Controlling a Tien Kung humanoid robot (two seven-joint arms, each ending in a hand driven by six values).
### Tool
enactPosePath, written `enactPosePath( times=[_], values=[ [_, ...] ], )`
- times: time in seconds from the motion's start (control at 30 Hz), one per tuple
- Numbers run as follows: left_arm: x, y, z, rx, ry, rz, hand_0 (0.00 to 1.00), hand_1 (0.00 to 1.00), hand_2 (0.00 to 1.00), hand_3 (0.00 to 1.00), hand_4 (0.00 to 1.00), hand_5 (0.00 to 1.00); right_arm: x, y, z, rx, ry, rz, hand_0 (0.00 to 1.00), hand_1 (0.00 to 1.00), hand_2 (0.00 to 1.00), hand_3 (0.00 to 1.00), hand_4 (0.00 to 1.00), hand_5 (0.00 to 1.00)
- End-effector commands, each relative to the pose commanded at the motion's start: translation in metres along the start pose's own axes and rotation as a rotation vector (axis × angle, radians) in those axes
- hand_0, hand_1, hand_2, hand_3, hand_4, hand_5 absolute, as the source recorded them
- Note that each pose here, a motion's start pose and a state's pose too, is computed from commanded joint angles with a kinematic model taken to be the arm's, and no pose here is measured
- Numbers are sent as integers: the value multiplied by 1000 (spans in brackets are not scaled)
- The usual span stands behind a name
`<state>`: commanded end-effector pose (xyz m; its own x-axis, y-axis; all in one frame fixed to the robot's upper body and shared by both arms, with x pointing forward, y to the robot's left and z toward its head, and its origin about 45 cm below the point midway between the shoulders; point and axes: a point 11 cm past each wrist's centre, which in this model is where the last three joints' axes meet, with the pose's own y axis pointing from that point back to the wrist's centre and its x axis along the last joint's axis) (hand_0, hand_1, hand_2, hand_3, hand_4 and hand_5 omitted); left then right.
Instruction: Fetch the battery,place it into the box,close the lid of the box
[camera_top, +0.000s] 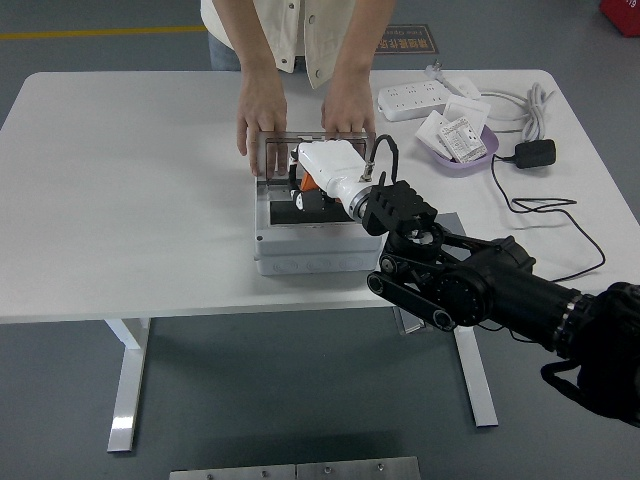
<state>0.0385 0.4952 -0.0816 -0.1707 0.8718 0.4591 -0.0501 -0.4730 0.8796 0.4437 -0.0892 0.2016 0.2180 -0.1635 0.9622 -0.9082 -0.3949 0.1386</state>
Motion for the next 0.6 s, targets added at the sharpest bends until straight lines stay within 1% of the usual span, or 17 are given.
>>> enactPosePath(
  times=[0.4,0.43,0.6],
  values=[
    [0,0,1,-1,-3,0,578,593,554,568,552,18,1,1,-8,56,-113,40,70,166,220,203,2,2],
    [0,0,1,-1,-3,0,578,591,553,567,547,14,1,1,-9,62,-117,43,123,190,262,246,22,2],
    [0,0,0,1,-4,0,578,591,553,567,547,14,1,2,-12,83,-129,60,123,190,262,246,22,2]
  ],
)
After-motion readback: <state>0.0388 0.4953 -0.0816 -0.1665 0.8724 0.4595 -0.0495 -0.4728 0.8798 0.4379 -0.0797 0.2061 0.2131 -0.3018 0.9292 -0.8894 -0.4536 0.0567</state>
